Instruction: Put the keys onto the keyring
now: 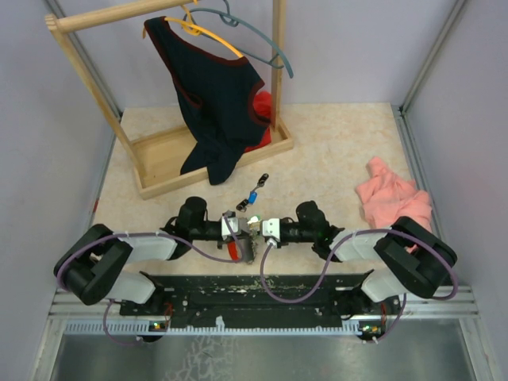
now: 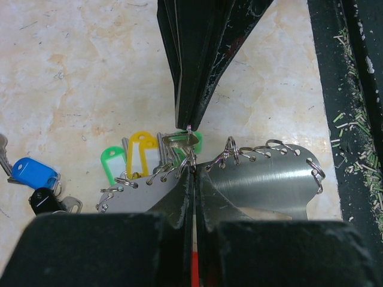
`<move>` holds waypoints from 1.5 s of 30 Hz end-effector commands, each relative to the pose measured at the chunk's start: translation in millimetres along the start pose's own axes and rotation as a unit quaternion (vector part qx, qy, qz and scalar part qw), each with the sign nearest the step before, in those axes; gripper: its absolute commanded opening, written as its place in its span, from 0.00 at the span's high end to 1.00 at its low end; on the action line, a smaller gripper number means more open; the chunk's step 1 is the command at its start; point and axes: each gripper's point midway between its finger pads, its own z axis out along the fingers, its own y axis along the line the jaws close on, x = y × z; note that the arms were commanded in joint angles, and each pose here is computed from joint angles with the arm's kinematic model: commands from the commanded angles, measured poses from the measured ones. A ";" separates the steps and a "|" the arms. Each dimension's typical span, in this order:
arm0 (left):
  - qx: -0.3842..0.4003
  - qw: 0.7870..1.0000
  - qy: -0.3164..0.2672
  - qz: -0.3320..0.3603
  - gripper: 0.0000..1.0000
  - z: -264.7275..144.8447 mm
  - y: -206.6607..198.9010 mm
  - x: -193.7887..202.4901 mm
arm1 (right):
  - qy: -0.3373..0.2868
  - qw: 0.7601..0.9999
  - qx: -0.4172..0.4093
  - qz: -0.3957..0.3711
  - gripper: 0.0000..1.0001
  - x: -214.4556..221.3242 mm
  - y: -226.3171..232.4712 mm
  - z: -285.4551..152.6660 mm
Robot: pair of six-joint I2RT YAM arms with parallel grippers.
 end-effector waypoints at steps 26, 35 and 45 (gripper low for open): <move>0.012 1.000 -0.015 0.015 0.99 4.4 3.4 -11.5 | -0.050 0.998 -0.009 -0.026 1.00 -27.7 -8.0 10.9; 0.011 1.000 -0.016 0.015 0.99 4.2 3.1 -12.1 | -0.049 0.999 -0.018 -0.016 1.00 -26.8 -5.5 12.6; 0.008 1.000 -0.017 0.019 0.99 3.0 3.2 -12.7 | -0.035 0.999 -0.027 0.012 1.00 -23.5 -2.8 13.3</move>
